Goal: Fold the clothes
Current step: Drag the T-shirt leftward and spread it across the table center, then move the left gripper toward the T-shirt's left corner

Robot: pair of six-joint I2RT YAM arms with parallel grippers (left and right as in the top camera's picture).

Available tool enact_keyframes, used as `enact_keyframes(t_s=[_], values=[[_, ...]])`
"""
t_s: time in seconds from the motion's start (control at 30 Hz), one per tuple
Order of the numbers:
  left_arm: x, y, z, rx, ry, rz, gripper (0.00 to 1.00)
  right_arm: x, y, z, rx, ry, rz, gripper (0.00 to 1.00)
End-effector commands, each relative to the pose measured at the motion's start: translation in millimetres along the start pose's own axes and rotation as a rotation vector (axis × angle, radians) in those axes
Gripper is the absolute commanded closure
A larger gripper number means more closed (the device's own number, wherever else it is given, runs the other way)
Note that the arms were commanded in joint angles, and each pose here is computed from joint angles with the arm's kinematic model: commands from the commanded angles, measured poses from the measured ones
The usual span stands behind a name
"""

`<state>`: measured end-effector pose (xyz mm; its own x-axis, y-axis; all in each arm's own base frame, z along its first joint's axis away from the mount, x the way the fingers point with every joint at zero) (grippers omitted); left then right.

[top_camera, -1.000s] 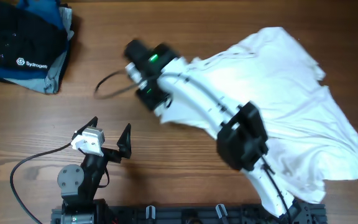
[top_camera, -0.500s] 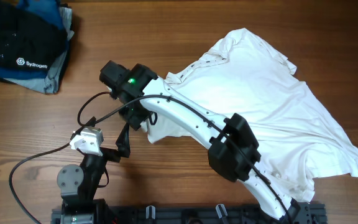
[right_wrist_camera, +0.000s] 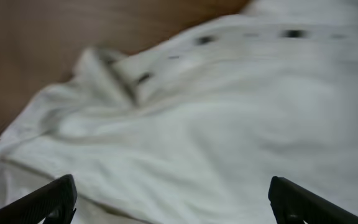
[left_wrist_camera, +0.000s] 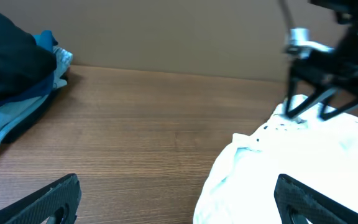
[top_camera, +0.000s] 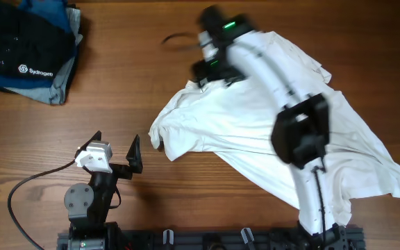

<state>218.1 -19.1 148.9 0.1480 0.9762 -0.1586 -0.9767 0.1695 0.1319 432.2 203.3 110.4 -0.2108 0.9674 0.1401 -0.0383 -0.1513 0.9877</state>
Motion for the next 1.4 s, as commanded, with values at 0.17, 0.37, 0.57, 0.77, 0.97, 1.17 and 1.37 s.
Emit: enact_keyframes(t_s=[0.17,0.37,0.57,0.77,0.97,1.17,1.37], values=[[6,0,-2,0.004,-0.001,0.040,0.00,-118,24,6,-0.003,-0.306,0.017,0.00],[6,0,0,-0.008,-0.003,0.046,0.00,-151,50,0,-0.041,-0.380,0.014,0.00],[6,0,1,-0.010,-0.003,0.045,0.00,-154,78,-5,-0.089,-0.378,-0.001,0.00],[6,0,0,-0.007,-0.002,0.045,0.00,-150,100,-12,-0.116,-0.360,-0.001,0.00],[7,0,-2,0.004,0.000,0.047,0.00,-148,102,-19,-0.092,-0.364,-0.001,0.00],[3,0,-2,0.003,0.027,0.024,0.00,-146,104,-23,-0.078,-0.360,-0.001,0.00],[0,-1,2,-0.013,0.059,0.001,0.00,-145,111,-26,-0.088,-0.357,-0.001,0.00]])
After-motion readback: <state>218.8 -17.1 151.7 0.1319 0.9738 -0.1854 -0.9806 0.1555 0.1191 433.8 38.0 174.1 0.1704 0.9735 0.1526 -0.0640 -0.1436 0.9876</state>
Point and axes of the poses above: each gripper's point midway between its finger pads, its own y axis back along the fingers, its own x axis along the line the jaws close on, z = x × y, the point moved 3 cm from there along y, back along the fingers
